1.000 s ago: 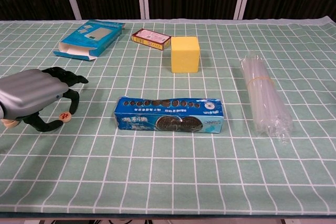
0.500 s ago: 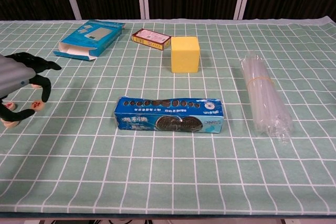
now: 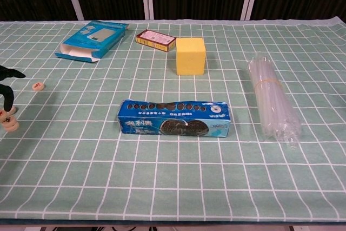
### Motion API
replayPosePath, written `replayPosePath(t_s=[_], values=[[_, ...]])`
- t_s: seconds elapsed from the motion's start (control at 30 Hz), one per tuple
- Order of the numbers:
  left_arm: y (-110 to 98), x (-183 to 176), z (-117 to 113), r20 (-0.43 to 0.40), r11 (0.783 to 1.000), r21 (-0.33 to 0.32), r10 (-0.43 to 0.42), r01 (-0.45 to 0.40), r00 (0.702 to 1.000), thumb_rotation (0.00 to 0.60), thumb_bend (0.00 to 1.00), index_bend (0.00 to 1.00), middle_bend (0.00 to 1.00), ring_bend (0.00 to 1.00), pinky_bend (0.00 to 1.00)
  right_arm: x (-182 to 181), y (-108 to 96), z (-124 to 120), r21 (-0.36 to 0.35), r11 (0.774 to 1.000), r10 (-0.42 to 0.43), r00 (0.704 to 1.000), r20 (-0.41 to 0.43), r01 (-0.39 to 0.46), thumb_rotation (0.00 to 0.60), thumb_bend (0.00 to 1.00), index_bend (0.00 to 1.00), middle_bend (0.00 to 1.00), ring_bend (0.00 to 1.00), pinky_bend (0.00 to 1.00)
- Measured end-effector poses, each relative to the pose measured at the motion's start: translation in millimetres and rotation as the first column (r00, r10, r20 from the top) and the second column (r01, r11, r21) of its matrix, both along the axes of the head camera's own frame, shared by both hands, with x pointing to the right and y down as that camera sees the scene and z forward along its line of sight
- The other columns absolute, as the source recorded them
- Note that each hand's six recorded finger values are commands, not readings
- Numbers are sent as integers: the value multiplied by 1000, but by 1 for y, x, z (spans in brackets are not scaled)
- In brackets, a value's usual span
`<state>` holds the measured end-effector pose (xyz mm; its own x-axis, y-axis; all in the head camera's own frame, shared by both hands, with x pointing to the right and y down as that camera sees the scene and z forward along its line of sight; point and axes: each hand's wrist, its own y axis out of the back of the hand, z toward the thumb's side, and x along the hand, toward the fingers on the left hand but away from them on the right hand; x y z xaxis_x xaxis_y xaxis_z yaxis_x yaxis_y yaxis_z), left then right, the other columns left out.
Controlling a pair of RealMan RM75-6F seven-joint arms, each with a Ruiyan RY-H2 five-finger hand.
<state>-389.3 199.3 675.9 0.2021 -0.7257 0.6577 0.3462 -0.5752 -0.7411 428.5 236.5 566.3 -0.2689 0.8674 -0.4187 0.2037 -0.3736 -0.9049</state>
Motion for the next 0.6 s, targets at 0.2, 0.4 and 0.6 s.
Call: replayPosePath(t_s=[0.2, 0.4, 0.6], values=[[-1, -1, 0, -6, 1000, 7, 3, -3, 1000, 600, 354, 461, 51, 0, 0, 0, 0, 0, 0, 1000, 2, 1000, 0, -2, 600, 267, 118, 56, 19, 0], [0, 2, 3, -5, 1000, 4, 7, -7, 1000, 600, 354, 451, 51, 0, 0, 0, 0, 0, 0, 1000, 2, 1000, 1, -2, 600, 267, 118, 56, 20, 0], [1, 4, 5, -3, 1000, 4, 12, -12, 1000, 600, 354, 441, 51, 0, 0, 1, 0, 0, 0, 1000, 4, 1000, 2, -4, 600, 266, 118, 57, 20, 0]])
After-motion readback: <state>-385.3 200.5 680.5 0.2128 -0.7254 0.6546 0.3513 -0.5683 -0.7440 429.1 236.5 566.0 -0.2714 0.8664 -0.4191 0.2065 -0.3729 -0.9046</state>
